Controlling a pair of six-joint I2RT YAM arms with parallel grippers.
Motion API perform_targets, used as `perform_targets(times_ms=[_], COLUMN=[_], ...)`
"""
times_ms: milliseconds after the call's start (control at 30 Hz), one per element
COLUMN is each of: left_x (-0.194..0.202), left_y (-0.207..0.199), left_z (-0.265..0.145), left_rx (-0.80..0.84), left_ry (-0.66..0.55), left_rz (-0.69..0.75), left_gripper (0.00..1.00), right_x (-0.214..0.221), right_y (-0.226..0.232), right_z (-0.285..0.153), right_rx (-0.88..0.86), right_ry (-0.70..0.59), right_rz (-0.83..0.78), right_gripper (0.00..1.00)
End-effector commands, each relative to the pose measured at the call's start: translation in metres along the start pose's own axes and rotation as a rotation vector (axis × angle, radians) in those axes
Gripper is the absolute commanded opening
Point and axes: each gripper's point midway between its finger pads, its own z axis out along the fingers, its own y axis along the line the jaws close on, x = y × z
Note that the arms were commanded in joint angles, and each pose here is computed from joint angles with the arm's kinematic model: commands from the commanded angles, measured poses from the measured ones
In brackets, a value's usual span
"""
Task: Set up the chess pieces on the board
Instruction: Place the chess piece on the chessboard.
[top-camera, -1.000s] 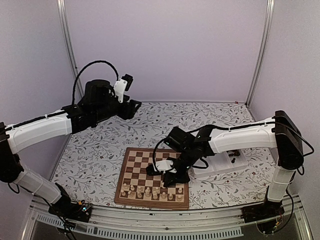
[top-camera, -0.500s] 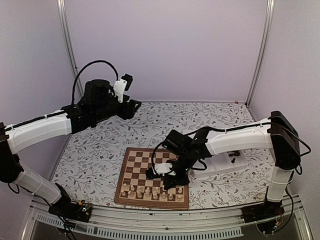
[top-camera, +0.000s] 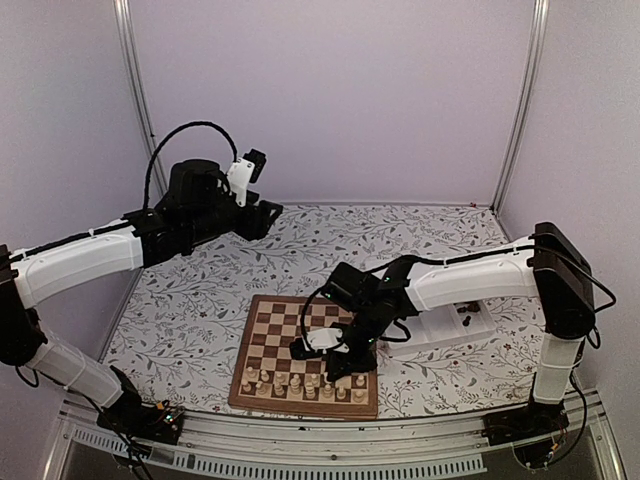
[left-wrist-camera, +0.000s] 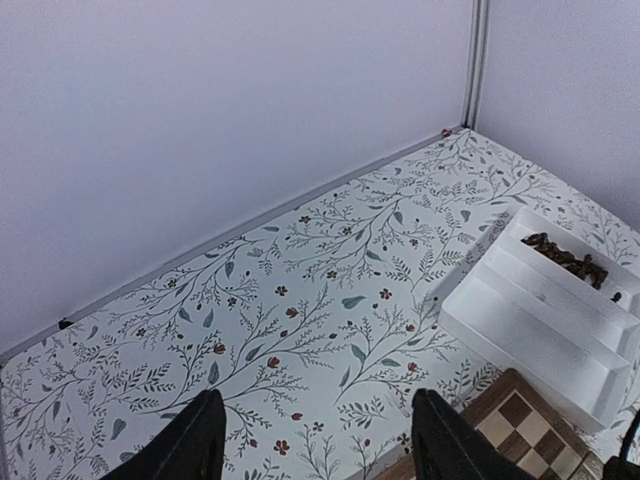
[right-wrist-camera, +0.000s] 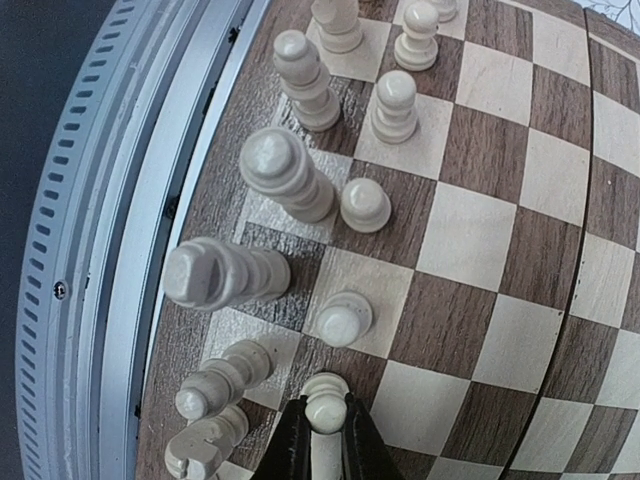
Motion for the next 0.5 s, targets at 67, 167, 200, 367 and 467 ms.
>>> perform_targets(times_ms=[67,167,200,367,467], left_x=[-0.0020,-0.0013,-0.0014,0.0008,0.0018], left_y=[0.0040,0.0037,0.0034,0.0028,0.0028], left_z=[-0.0038,-0.0032,-0.0031,-0.0014,-0.0006], left_rx=[0.002,0.003,0.003,0.006,0.006], left_ry=[-0.003,0.000,0.000,0.007,0.010], left_rz=[-0.012,-0.012,-0.011,-0.011,-0.011], left_gripper=[0.65,0.65,0.65,0.66,0.65], right_x=[-0.0083,-0.0085,-0.0086,-0.0098,-0.0104], right_y=[0.0034,0.0035,0.0030,0.0040,0.0036], right_z=[0.0019,0.0020,0.0014,0.0000,-0.0015], right_rx=[-0.017,-0.016,-0.015,-0.016,-0.014], right_ry=[-0.005,-0.004,-0.005,-0.006,-0.007], right_rz=[-0.011,-0.011,-0.010,-0.012,-0.013], right_gripper=[0.11,0.13,0.14,0.16,0.17])
